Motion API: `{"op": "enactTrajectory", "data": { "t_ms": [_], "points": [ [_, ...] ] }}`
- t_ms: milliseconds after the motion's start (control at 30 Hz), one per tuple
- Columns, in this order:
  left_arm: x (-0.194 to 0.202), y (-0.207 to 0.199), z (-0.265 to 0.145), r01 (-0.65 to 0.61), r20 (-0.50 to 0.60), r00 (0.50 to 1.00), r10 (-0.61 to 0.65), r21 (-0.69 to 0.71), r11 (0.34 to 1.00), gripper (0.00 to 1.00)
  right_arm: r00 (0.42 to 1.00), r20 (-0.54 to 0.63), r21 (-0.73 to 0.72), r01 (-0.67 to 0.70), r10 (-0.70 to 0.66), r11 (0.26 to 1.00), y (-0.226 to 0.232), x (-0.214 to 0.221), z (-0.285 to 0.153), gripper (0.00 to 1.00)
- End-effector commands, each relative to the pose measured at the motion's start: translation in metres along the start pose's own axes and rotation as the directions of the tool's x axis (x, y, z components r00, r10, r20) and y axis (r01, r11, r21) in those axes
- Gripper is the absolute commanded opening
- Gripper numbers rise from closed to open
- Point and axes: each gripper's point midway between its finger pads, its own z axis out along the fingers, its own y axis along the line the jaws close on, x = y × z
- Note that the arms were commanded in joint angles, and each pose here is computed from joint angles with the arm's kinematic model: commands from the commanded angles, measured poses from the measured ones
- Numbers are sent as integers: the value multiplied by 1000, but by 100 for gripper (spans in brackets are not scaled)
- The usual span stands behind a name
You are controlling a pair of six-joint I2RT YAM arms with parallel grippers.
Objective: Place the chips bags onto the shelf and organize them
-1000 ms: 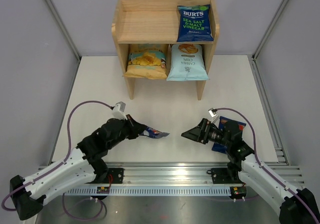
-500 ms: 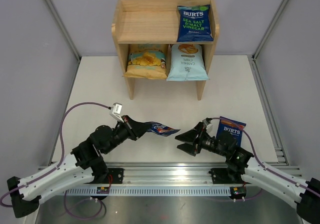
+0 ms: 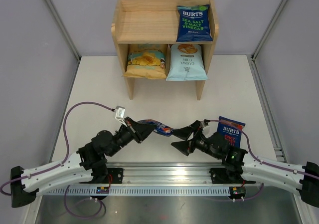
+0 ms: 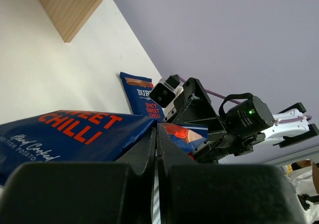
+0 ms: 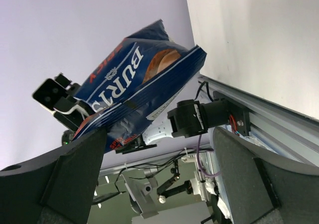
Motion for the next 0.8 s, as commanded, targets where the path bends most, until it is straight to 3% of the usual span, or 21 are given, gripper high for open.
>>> {"op": "enactTrajectory", "data": {
  "t_ms": [0, 267, 567, 733, 767],
  "points": [
    [-19, -13, 2, -41, 115, 993, 36, 43, 998, 0, 993, 102, -142, -46, 61, 989, 47, -13, -3, 95],
    [-4, 4, -1, -71, 145, 987, 63, 50, 996, 0, 992, 102, -173, -54, 73, 983, 65, -11, -4, 95],
    [-2, -17, -5, -115, 160, 983, 88, 170, 979, 0, 990, 113, -114, -67, 79, 991, 51, -9, 11, 93],
    [2, -29, -9, -143, 156, 982, 109, 228, 963, 0, 988, 126, -106, -79, 93, 991, 44, -11, 18, 82],
    [4, -31, -10, -147, 150, 982, 114, 237, 960, 0, 988, 122, -104, -78, 90, 992, 43, -10, 20, 74]
  ]
}}
